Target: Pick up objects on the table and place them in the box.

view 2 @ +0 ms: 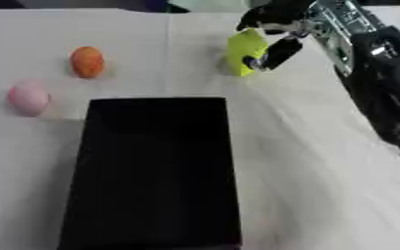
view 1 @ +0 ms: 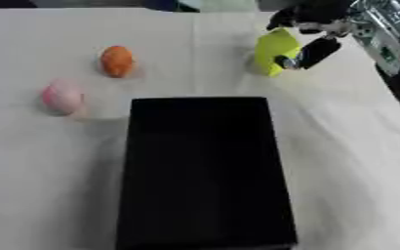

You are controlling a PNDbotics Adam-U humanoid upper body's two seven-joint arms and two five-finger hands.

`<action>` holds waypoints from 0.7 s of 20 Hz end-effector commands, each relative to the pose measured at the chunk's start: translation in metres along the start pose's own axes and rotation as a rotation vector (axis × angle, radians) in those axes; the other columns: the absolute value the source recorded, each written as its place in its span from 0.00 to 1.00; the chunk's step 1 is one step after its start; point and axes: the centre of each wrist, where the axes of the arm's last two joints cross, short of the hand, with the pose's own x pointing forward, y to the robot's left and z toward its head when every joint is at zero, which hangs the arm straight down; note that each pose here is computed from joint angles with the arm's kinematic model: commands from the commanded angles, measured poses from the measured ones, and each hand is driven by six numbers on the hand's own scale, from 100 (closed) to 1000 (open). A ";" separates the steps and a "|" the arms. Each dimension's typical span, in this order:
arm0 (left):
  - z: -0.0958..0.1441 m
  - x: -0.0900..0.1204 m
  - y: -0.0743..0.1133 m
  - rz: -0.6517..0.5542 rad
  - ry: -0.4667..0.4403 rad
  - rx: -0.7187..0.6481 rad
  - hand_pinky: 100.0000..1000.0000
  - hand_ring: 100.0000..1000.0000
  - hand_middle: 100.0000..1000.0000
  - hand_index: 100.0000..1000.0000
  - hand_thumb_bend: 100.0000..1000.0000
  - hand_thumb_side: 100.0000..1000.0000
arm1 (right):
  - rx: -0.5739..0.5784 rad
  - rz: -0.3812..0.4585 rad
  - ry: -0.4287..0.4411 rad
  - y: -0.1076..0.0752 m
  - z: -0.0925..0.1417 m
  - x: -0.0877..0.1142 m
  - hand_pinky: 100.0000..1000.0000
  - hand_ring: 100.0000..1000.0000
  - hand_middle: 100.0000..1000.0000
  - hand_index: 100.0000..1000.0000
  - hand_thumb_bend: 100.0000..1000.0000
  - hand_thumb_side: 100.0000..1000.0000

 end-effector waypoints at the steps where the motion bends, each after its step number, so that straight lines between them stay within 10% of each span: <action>1: -0.006 0.006 0.003 -0.010 -0.035 -0.002 0.67 0.75 0.75 0.81 0.00 0.92 | -0.007 0.021 0.039 -0.009 0.009 -0.013 0.95 0.94 0.96 1.00 0.13 0.71; 9: -0.006 0.006 0.003 -0.013 -0.034 -0.006 0.67 0.74 0.75 0.81 0.00 0.92 | 0.046 0.004 0.020 -0.005 0.009 -0.016 0.93 0.92 0.92 1.00 0.11 0.71; 14: -0.006 0.006 0.003 -0.012 -0.034 -0.006 0.67 0.74 0.75 0.81 0.00 0.92 | 0.019 -0.010 0.002 -0.007 0.012 -0.016 0.89 0.85 0.70 0.94 0.05 0.67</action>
